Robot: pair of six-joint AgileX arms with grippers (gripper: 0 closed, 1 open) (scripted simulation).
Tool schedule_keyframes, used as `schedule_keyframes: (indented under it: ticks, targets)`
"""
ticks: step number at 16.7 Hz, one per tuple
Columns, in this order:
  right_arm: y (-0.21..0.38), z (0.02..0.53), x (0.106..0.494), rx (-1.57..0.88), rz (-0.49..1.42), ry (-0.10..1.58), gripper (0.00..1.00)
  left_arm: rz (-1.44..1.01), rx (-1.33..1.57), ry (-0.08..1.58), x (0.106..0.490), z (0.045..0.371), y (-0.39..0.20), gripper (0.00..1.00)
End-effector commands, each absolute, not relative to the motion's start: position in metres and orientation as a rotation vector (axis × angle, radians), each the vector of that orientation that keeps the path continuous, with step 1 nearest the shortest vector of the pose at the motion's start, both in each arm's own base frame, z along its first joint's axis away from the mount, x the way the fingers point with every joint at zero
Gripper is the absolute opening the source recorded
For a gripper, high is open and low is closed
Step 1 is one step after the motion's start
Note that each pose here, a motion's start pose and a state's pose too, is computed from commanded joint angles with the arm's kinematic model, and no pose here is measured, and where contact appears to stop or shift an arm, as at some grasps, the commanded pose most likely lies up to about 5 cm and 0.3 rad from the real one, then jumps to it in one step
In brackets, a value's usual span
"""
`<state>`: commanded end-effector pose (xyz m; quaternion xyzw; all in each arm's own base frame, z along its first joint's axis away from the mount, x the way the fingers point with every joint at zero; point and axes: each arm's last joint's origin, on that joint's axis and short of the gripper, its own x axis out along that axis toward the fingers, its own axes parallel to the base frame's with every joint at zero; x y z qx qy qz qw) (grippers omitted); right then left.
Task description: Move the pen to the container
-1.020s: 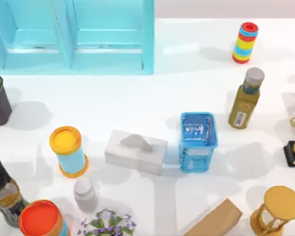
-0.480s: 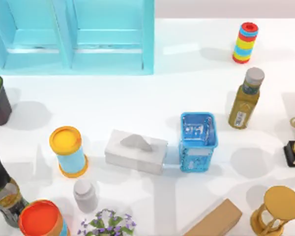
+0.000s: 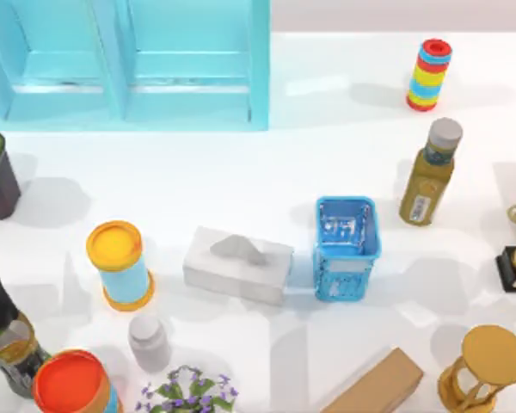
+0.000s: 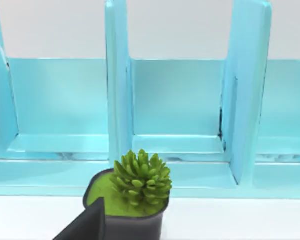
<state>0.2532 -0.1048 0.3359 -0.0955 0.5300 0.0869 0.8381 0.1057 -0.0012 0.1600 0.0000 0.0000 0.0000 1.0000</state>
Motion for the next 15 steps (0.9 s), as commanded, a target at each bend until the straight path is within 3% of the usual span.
schedule_keyframes:
  ticks: [9,15]
  targets:
    - [-0.104,0.303,0.259,-0.211,0.181,1.115,0.00,0.000,0.000,0.000,0.106,0.160,-0.001,1.00]
    - [-0.104,0.303,0.259,-0.211,0.181,1.115,0.45,0.000,0.000,0.000,0.106,0.160,-0.001,1.00]
